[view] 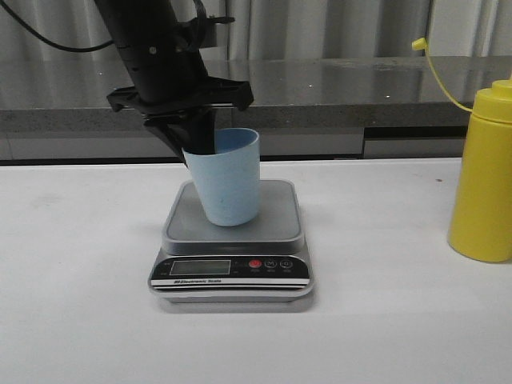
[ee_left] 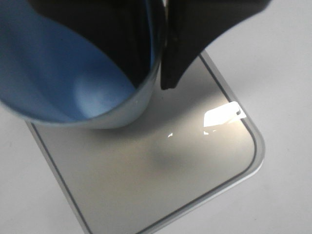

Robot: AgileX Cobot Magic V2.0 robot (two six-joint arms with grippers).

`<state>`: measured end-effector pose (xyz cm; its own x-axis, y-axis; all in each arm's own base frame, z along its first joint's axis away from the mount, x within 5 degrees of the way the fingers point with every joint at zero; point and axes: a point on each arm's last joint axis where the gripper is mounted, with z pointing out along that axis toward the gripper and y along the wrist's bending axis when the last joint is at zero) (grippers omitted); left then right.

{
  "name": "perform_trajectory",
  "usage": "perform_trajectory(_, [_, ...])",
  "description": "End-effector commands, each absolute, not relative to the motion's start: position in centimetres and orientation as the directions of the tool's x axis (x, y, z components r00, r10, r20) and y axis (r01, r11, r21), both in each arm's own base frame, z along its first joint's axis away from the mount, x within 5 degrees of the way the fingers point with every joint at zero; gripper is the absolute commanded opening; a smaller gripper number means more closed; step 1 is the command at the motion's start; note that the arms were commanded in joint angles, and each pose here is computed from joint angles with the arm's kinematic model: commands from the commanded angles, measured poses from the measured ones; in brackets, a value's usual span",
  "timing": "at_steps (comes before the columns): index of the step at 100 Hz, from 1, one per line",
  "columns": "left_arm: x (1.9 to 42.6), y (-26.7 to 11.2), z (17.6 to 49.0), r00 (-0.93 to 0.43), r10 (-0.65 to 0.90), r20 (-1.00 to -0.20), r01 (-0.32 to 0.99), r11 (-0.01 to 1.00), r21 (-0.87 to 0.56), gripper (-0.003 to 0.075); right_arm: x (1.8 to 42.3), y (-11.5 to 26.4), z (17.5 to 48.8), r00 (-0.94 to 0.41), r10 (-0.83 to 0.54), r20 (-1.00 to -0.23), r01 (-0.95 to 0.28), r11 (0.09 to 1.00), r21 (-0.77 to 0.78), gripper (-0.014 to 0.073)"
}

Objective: Pour seasoning into cup on scale with both arms
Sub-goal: 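Lift the blue cup with the left gripper and lower it onto the scale, then open the left gripper and raise it away from the cup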

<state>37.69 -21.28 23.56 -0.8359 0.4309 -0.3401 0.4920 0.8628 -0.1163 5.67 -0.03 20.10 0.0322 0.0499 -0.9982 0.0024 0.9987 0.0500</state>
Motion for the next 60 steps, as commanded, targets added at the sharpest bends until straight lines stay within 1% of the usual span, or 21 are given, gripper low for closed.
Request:
perform_trajectory(1, [37.5, -21.6, 26.5, -0.808, 0.406, -0.426, 0.5, 0.856, -0.134, 0.0185, 5.3, 0.0, 21.5, 0.143, 0.042, -0.989, -0.005, 0.999, 0.042, -0.0057])
perform_trajectory(5, [37.5, -21.6, 26.7, -0.806, 0.405, -0.431, 0.501, 0.855, -0.134, 0.028, 5.3, 0.0, 21.5, 0.143, 0.042, -0.989, -0.005, 0.999, 0.042, -0.0057])
perform_trajectory(7, [37.5, -21.6, 26.8, -0.805, 0.404, -0.433, 0.501, 0.855, -0.133, 0.0319, 5.3, 0.0, 21.5, 0.143, 0.042, -0.989, -0.005, 0.999, 0.042, -0.0057])
perform_trajectory(8, [37.5, -21.6, 26.8, -0.805, 0.404, -0.433, 0.501, 0.855, -0.133, 0.0319, 5.3, 0.0, 21.5, 0.143, 0.042, -0.989, -0.005, 0.999, 0.042, -0.0057])
perform_trajectory(10, [37.6, -21.6, 27.0, -0.803, 0.403, -0.44, 0.502, 0.855, -0.133, 0.0366, 5.3, 0.0, 21.5, 0.143, 0.042, -0.989, -0.005, 0.999, 0.042, -0.0057])
perform_trajectory(15, [37.6, -21.7, 27.3, -0.799, 0.401, -0.448, 0.503, 0.854, -0.133, 0.0424, 5.3, 0.0, 21.5, 0.143, 0.042, -0.989, -0.005, 0.999, 0.042, -0.0057])
perform_trajectory(19, [37.7, -21.7, 27.6, -0.794, 0.398, -0.458, 0.504, 0.853, -0.132, 0.0447, 5.3, 0.0, 21.5, 0.143, 0.042, -0.989, -0.005, 0.999, 0.042, -0.0057])
perform_trajectory(52, [37.3, -21.7, 31.2, -0.759, 0.362, -0.541, 0.513, 0.844, -0.155, 0.0437, 5.3, 0.0, 21.5, 0.143, 0.042, -0.989, -0.005, 0.999, 0.042, -0.0057])
perform_trajectory(57, [37.0, -21.5, 31.9, -0.753, 0.36, -0.551, 0.515, 0.843, -0.155, 0.042, 5.3, 0.0, 21.5, 0.143, 0.042, -0.989, -0.005, 0.999, 0.042, -0.0057])
perform_trajectory(60, [36.8, -21.4, 32.4, -0.749, 0.36, -0.556, 0.516, 0.843, -0.15, 0.0395, 5.3, 0.0, 21.5, 0.143, 0.042, -0.989, -0.005, 0.999, 0.042, -0.0057])
